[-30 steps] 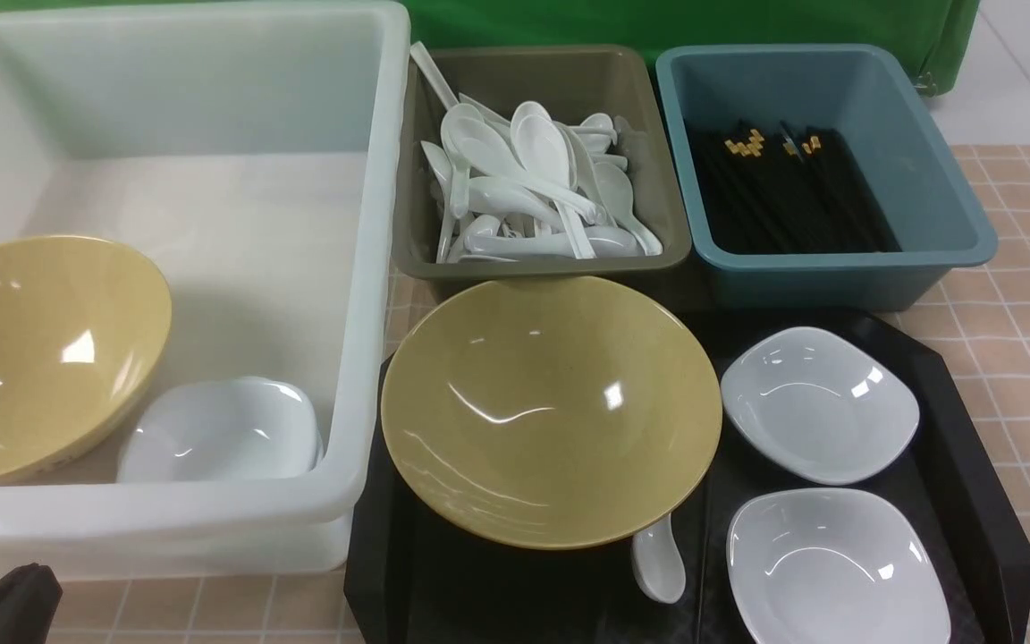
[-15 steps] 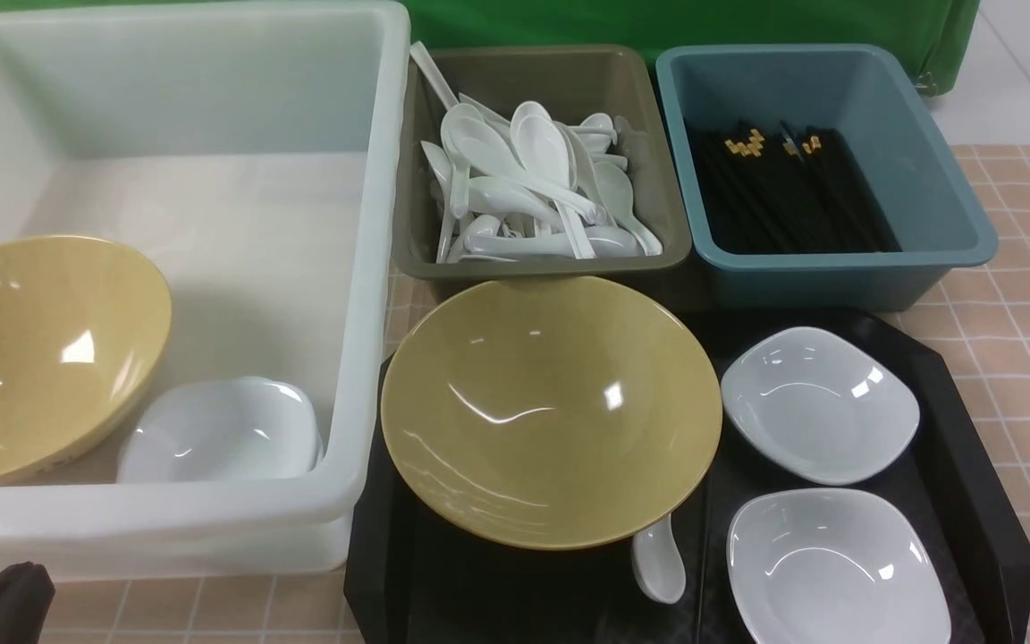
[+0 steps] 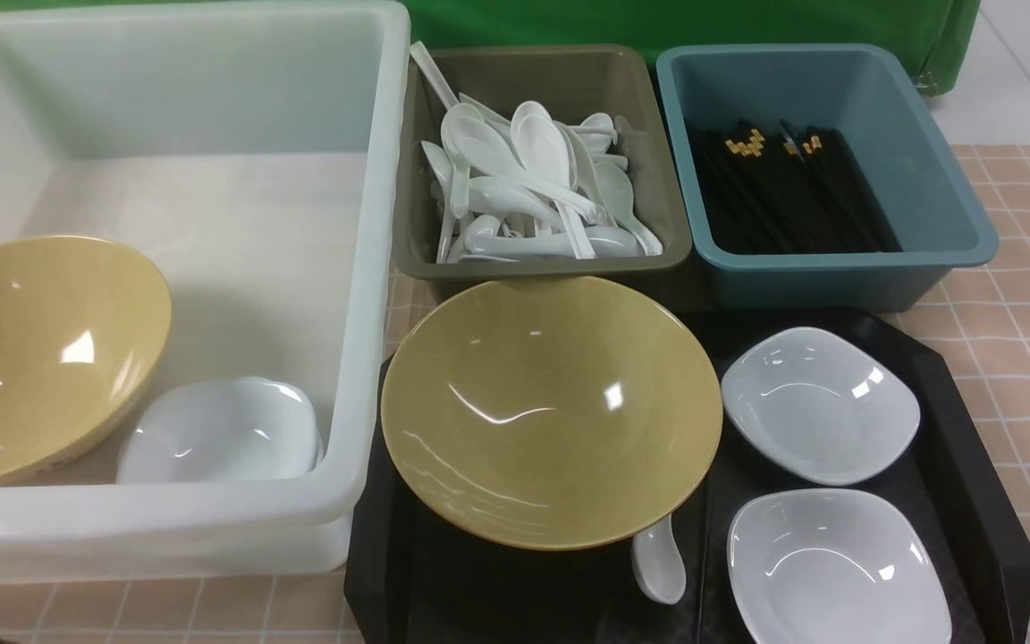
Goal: On brown table put chopsticks spoon bowls plates into blue grey white boxes.
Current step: 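Grasp the large bowl on the tray by its rim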
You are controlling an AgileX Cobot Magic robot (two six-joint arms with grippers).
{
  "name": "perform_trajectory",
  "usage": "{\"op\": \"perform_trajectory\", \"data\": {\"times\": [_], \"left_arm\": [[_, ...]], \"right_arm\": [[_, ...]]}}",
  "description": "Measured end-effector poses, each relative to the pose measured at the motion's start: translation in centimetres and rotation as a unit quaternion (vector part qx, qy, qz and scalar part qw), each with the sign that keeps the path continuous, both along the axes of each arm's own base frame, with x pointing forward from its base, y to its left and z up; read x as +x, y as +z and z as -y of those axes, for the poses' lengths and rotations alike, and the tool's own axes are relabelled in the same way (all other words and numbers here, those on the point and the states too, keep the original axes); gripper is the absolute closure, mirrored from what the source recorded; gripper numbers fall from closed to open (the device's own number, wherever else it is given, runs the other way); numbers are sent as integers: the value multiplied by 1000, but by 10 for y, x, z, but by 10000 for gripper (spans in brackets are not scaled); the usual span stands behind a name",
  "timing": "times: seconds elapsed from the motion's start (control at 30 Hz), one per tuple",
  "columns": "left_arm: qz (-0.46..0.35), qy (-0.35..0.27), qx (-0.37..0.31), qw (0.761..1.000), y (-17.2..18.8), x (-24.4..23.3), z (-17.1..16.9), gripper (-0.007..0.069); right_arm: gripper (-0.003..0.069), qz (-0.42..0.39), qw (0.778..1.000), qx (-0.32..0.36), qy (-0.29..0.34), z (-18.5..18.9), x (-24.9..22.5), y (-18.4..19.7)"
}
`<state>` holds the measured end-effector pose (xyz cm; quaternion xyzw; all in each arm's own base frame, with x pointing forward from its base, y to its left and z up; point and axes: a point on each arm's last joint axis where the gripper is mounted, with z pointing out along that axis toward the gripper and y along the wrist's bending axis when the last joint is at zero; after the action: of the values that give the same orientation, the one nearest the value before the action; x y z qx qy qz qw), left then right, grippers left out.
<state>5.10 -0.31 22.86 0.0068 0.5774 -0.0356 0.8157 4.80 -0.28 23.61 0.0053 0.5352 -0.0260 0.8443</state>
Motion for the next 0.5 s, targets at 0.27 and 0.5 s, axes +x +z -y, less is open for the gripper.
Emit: {"op": "perform_trajectory", "data": {"times": [0.27,0.5], "left_arm": [[222,-10,-14,975,34,-22,0,621],[240,-18,-70,968,50,-27,-4,621]], "right_arm": [[422,123,982,125,72,1,-11,18],[463,103,970,193,109,1,-10,20]]}}
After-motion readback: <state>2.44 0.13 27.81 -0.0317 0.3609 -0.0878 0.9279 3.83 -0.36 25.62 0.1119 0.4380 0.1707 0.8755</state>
